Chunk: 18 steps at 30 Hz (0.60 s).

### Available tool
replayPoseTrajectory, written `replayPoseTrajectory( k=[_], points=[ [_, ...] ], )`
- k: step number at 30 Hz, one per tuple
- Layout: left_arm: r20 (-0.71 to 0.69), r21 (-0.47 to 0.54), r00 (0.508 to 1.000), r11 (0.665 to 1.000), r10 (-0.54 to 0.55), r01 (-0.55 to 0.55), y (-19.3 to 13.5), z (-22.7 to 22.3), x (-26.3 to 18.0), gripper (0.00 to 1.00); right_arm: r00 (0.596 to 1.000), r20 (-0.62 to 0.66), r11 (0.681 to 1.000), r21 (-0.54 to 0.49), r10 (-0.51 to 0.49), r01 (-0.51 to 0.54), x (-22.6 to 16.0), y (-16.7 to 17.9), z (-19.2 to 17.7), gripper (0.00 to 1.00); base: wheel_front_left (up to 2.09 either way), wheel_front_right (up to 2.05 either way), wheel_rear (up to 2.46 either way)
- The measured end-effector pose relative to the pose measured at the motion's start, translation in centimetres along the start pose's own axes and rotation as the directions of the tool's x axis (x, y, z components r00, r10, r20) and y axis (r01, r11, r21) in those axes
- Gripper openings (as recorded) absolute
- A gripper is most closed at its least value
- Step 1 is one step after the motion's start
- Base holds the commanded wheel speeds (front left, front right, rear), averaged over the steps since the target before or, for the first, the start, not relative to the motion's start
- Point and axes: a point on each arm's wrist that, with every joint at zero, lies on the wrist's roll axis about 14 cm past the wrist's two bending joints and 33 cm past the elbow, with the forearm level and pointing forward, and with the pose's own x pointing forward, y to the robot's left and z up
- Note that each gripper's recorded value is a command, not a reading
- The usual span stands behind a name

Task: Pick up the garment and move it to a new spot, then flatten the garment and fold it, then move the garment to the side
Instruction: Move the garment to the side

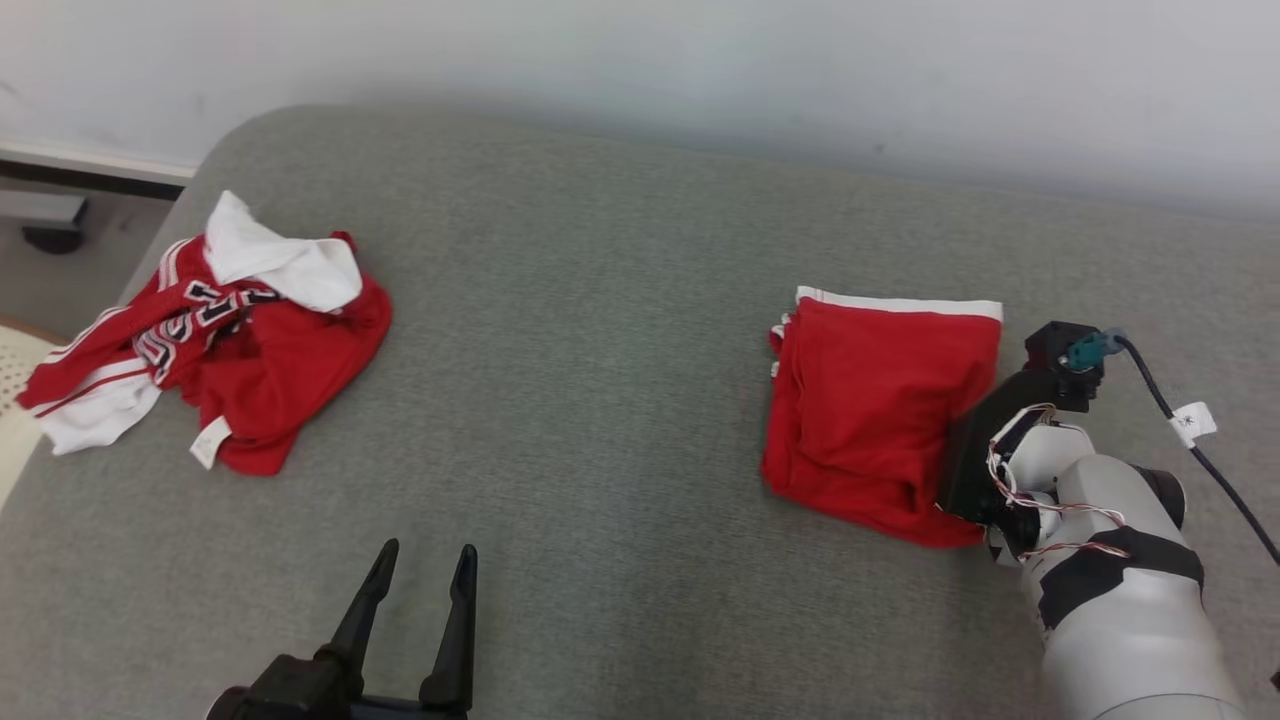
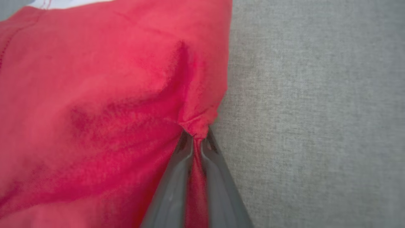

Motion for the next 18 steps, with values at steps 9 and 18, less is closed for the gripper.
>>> replayPoseTrajectory(
  k=[9, 18],
  points=[
    [0.011, 0.001, 0.994, 0.994, -0.107, 0.107, -3.0, 0.1, 2.6, 1.00, 0.973, 0.055, 0.974, -0.020, -0.225, 0.226, -3.4, -10.5, -0.2, 0.00, 0.00, 0.00, 0.00],
    [0.055, 0.017, 0.977, 0.979, -0.205, 0.204, -5.6, 1.0, 6.6, 1.00, 0.836, 0.108, 0.813, -0.192, -0.539, 0.549, -9.9, -25.4, -1.1, 0.00, 0.00, 0.00, 0.00]
  ],
)
